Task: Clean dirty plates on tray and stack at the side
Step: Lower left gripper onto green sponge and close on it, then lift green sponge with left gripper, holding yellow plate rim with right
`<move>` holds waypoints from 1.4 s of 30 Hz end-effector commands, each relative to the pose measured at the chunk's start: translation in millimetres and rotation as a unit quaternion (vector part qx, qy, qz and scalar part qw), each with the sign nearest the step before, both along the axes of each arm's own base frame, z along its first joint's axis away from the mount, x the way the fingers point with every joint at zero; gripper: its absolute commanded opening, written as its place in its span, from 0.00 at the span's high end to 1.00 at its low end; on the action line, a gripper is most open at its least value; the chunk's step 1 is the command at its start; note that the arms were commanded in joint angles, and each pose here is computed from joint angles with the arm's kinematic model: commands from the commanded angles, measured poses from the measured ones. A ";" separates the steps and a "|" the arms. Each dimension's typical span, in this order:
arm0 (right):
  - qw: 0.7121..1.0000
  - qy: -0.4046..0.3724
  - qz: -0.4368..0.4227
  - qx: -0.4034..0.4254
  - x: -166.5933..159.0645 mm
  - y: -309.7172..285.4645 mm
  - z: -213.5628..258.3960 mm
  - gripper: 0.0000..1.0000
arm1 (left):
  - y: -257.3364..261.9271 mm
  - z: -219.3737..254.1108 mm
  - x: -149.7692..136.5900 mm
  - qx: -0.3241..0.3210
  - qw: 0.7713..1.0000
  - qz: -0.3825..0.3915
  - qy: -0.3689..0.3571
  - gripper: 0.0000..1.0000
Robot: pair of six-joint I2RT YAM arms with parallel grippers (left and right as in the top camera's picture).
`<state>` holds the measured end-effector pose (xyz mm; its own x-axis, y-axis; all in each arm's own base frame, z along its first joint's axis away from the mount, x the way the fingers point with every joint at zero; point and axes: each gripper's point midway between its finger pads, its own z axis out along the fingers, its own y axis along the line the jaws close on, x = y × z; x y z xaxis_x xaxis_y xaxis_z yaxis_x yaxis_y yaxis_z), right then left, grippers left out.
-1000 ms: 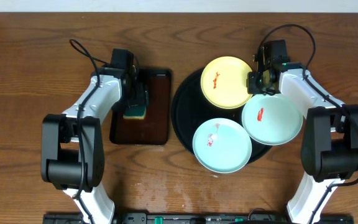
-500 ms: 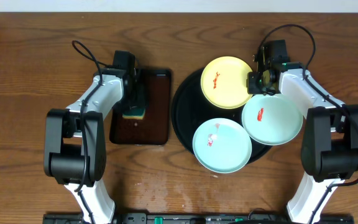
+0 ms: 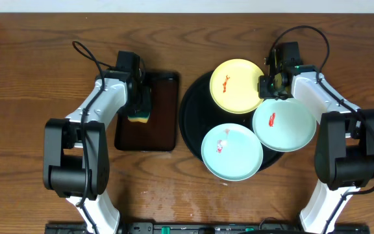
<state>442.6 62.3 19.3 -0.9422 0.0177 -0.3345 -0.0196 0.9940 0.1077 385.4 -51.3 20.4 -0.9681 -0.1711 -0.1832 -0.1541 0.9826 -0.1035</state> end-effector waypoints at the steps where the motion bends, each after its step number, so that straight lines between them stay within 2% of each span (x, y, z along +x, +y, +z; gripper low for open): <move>1: 1.000 -0.008 0.005 -0.005 3.6 0.8 6.4 0.90 | 1.3 13.1 4.4 0.004 1.000 0.002 -0.016 0.42; 5: 1.000 -0.009 0.005 -0.005 3.7 1.0 6.4 0.90 | 1.6 11.7 1.8 0.004 1.000 0.002 -0.011 0.37; 16: 1.000 -0.009 0.005 -0.005 3.7 0.8 6.4 0.89 | 2.1 6.0 -2.2 0.005 1.000 0.002 -0.006 0.37; 18: 1.000 -0.009 0.005 -0.005 3.7 0.8 6.4 0.89 | 2.2 3.3 -3.2 0.005 1.000 0.002 -0.005 0.46; 20: 1.000 -0.009 0.005 -0.005 3.7 0.8 6.4 0.89 | 2.4 0.7 -4.6 0.005 1.000 0.002 -0.004 0.59; 22: 1.000 -0.009 0.005 -0.005 3.7 0.8 6.4 0.89 | 2.4 -0.3 -4.5 0.005 1.000 0.002 -0.005 0.66; 23: 1.000 -0.009 0.005 -0.005 3.7 0.8 6.4 0.89 | 2.3 -0.2 -4.0 0.005 1.000 0.002 -0.006 0.76; 26: 1.000 -0.009 0.005 -0.005 3.7 0.8 6.4 0.89 | 1.9 4.1 -0.4 0.004 1.000 0.002 -0.013 0.92; 31: 1.000 -0.009 0.009 -0.007 3.8 0.8 6.4 0.90 | 1.1 32.2 5.7 0.001 0.999 0.002 -0.041 0.93; 38: 1.000 -0.008 0.010 -0.009 3.0 0.2 6.1 0.92 | -4.8 96.5 3.9 -0.024 0.993 0.004 -0.114 0.93; 42: 1.000 -0.008 0.012 -0.010 2.9 0.2 6.0 0.96 | -11.6 104.2 1.0 -0.026 0.992 -0.004 -0.121 0.92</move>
